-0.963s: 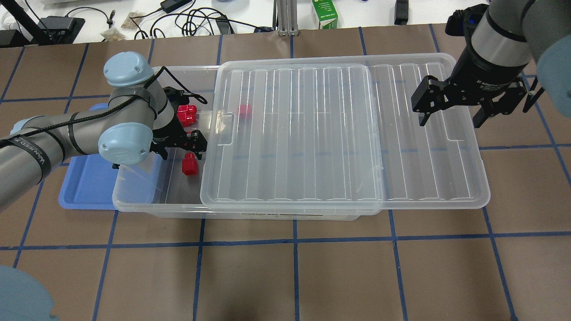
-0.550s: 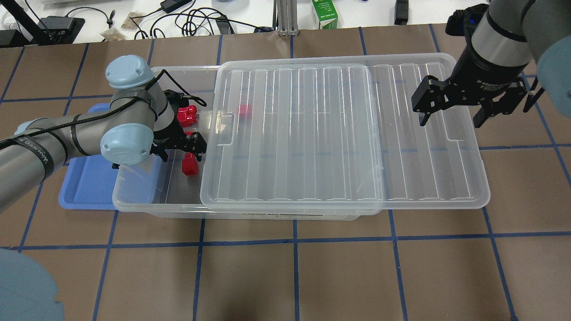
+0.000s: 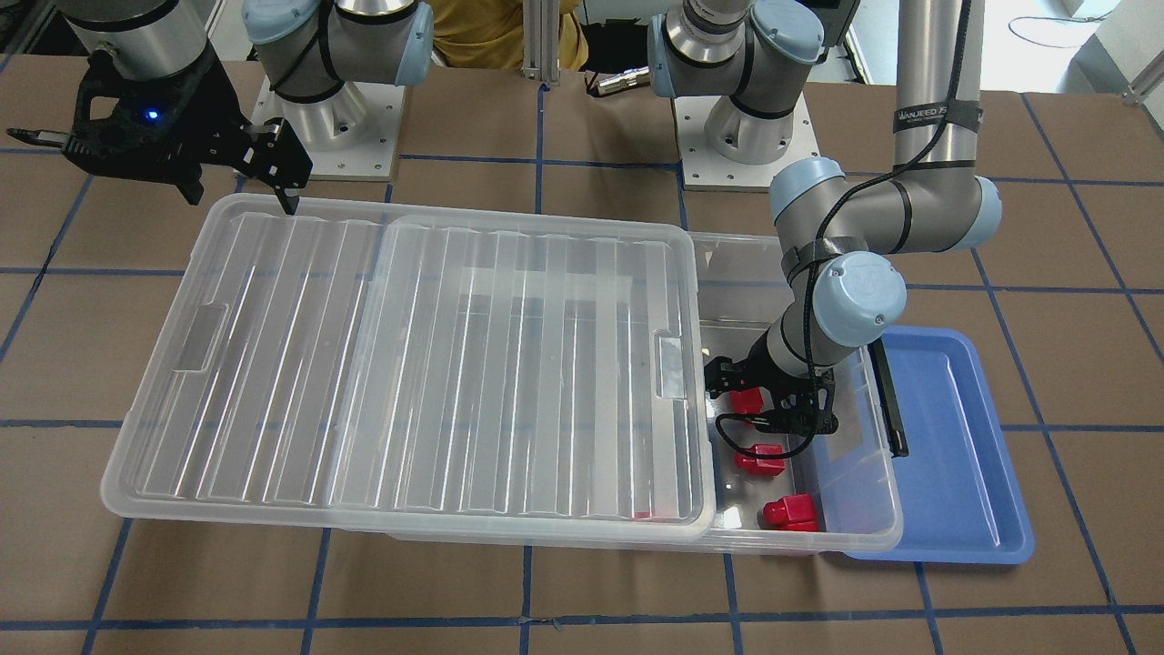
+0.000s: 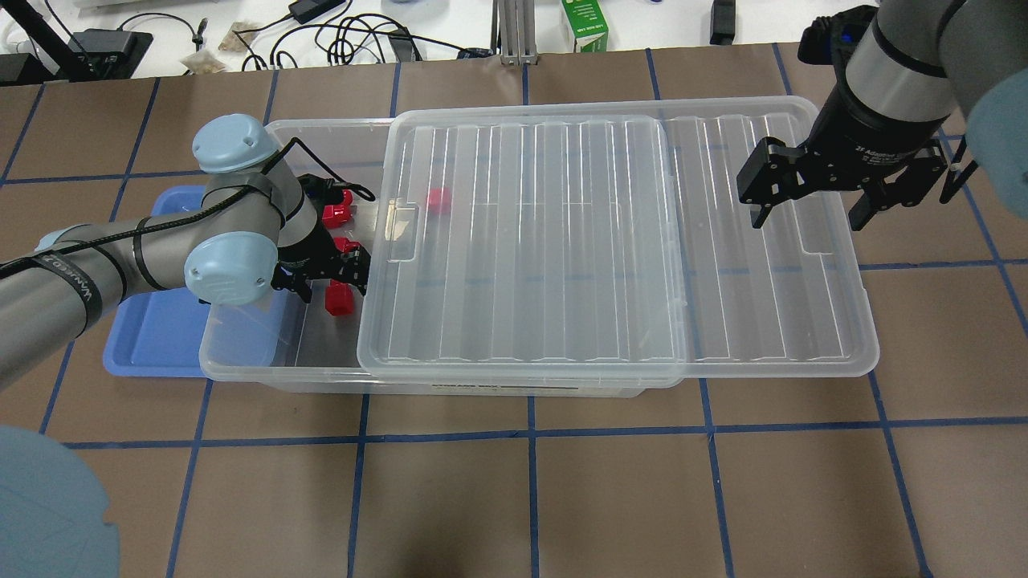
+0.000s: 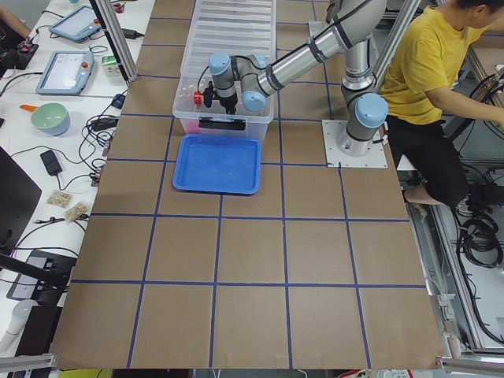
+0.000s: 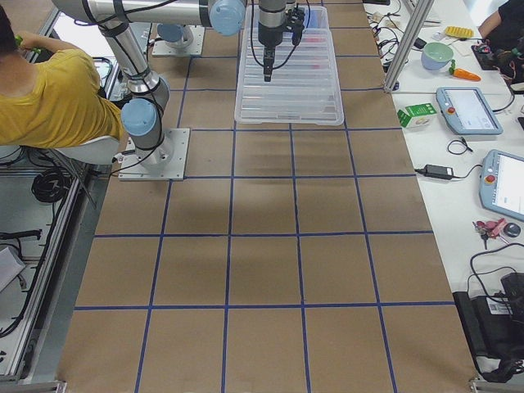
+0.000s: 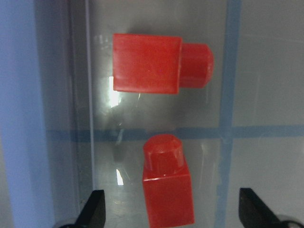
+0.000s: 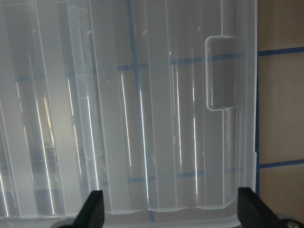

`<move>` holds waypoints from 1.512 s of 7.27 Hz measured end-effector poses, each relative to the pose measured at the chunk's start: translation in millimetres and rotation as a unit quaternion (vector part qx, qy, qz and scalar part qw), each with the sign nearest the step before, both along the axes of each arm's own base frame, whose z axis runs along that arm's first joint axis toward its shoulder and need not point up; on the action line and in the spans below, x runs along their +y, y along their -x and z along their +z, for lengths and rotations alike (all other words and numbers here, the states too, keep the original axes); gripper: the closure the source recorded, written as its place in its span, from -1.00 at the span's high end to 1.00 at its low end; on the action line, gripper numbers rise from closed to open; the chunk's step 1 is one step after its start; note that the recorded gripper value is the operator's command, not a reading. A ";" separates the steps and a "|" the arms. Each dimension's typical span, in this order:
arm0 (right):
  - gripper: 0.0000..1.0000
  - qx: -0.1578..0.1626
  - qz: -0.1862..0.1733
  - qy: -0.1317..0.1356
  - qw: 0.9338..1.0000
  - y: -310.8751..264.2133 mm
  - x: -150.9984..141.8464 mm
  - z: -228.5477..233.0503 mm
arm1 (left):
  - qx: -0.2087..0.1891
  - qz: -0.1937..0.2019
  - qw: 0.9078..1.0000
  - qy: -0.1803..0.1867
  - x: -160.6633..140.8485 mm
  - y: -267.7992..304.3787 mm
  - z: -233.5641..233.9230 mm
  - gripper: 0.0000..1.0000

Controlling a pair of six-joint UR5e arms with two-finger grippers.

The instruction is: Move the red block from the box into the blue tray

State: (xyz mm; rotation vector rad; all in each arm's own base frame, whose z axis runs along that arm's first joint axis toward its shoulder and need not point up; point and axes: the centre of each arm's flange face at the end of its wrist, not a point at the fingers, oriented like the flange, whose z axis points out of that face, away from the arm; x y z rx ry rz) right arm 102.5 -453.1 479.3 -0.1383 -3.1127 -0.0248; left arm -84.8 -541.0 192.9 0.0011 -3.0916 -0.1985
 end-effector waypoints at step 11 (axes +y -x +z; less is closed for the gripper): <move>1.00 0.005 0.001 -0.006 1.000 -1.1 3.3 -6.3 | -0.004 -0.005 1.000 0.013 -27.0 -1.9 131.6 -1.00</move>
